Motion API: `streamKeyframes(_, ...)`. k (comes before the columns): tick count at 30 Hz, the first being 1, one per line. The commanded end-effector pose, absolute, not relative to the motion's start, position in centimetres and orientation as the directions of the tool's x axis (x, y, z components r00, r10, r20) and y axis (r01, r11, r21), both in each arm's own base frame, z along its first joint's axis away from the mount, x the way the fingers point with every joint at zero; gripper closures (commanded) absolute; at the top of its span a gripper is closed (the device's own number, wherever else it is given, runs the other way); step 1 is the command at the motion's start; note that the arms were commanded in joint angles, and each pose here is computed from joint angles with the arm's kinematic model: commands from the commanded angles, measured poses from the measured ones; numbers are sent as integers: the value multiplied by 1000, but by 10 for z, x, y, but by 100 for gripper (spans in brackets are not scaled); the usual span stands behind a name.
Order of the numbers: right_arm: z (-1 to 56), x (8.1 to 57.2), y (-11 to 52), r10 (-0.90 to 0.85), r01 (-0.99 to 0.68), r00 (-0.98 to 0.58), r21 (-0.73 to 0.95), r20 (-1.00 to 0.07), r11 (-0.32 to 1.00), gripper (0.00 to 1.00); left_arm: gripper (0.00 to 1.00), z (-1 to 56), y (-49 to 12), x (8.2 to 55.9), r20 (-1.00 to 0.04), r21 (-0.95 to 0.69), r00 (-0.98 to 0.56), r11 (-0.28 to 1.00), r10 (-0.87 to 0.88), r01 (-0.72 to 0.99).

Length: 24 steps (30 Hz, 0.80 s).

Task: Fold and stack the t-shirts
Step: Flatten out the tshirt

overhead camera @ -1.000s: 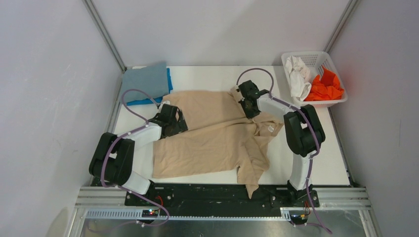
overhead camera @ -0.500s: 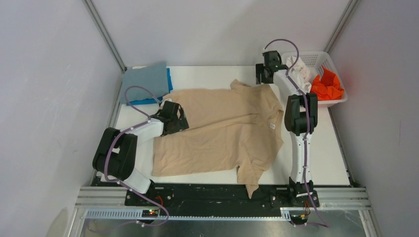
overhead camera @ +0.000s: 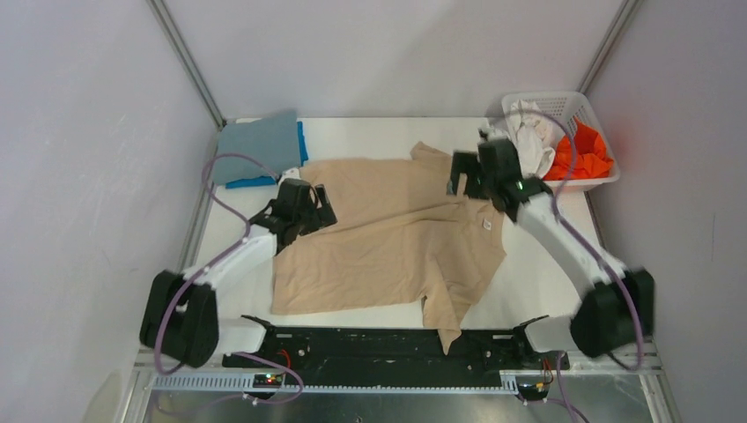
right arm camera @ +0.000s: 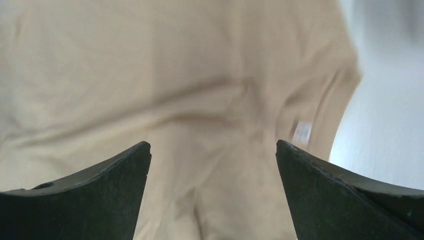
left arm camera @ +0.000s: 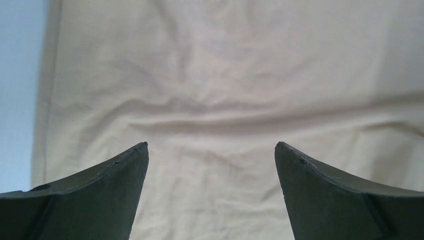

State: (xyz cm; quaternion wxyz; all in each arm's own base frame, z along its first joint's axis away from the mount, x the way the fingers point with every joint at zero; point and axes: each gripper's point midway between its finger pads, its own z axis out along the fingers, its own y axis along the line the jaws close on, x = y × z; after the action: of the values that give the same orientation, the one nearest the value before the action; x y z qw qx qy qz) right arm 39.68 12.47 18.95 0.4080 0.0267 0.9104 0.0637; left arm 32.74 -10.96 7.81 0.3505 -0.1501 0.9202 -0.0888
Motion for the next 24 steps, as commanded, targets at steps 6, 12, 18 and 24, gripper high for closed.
streamKeyframes(6, 81, 215, 170, 278, 57, -870, 476, -408, 878, 1, 0, 57, -136, 243, -553, -386, -749, 909, -365, -158)
streamKeyframes(12, 40, 198, 165, 307, 126, -892, 470, -331, 874, 0, 0, 34, -125, 222, -537, -358, -753, 911, -380, -204)
streamKeyframes(18, 15, 223, 126, 385, 243, -873, 418, -299, 875, 1, 0, 15, -99, 226, -548, -265, -731, 914, -406, -308)
streamKeyframes(24, 18, 267, 97, 443, 306, -839, 401, -315, 863, 1, 0, 7, -83, 248, -532, -220, -734, 906, -423, -362)
